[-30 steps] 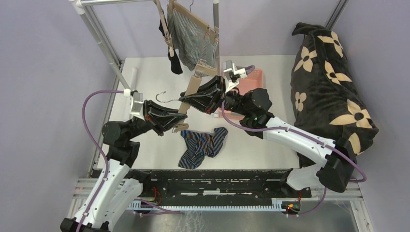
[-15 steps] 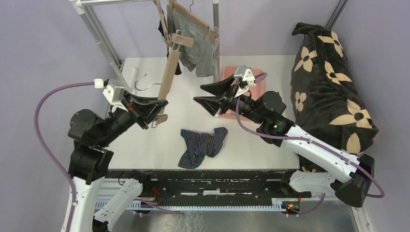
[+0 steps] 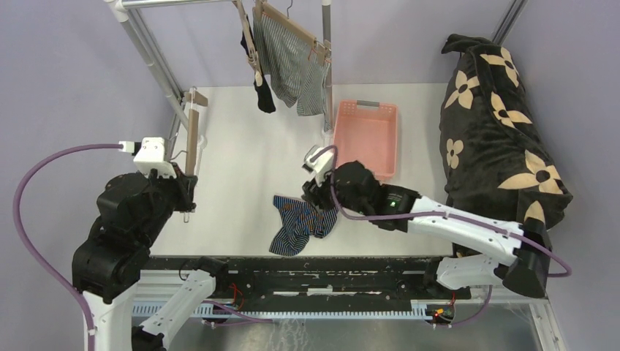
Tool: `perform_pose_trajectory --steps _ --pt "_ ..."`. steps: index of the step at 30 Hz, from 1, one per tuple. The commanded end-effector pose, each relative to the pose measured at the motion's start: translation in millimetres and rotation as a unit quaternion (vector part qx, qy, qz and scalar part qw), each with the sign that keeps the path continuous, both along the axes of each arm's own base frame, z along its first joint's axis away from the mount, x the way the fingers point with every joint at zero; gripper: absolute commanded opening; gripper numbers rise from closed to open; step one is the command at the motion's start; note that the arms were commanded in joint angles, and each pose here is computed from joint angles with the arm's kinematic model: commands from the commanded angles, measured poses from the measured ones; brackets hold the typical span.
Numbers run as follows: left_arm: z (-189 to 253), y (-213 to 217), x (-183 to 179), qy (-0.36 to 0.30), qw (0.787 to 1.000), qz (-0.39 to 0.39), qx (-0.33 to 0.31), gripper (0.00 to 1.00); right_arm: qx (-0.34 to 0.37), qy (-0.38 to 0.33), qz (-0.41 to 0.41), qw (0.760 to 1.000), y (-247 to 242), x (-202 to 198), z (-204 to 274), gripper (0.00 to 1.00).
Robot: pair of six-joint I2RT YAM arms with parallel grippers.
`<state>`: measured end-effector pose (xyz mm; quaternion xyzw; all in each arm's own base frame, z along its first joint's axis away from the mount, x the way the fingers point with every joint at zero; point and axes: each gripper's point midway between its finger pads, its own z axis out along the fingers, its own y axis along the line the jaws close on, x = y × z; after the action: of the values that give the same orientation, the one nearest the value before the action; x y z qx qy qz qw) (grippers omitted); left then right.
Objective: Remove the underwear clipped to the hanger
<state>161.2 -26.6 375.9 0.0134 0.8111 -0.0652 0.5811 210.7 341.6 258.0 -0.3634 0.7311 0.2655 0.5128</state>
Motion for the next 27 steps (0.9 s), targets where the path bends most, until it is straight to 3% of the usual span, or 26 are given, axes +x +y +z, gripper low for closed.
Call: perform_pose_trajectory --steps 1,8,15,22,25,27 --pt "-31.3 36.4 4.1 0.077 0.990 0.079 0.094 0.03 -0.111 0.046 -0.025 0.992 -9.7 -11.9 -78.3 0.57" --pt "-38.4 -5.6 32.8 0.081 0.995 -0.006 0.058 0.03 -0.159 0.114 -0.006 0.981 3.1 -30.9 -155.2 0.57" --pt "-55.4 -14.7 61.8 0.122 0.991 0.011 0.049 0.03 -0.154 0.141 0.024 0.978 21.1 -40.8 -178.7 0.59" --pt "-31.1 -17.2 77.7 0.083 0.996 0.028 0.025 0.03 -0.201 0.158 0.021 0.967 21.4 -40.8 -213.6 0.60" --pt "-22.1 -18.6 84.2 0.079 0.996 0.028 0.026 0.03 -0.216 0.179 0.020 0.960 24.5 -43.6 -234.6 0.54" --pt "-15.8 -18.9 90.7 0.076 0.996 0.031 0.028 0.03 -0.228 0.197 0.022 0.953 27.3 -46.4 -252.7 0.44"
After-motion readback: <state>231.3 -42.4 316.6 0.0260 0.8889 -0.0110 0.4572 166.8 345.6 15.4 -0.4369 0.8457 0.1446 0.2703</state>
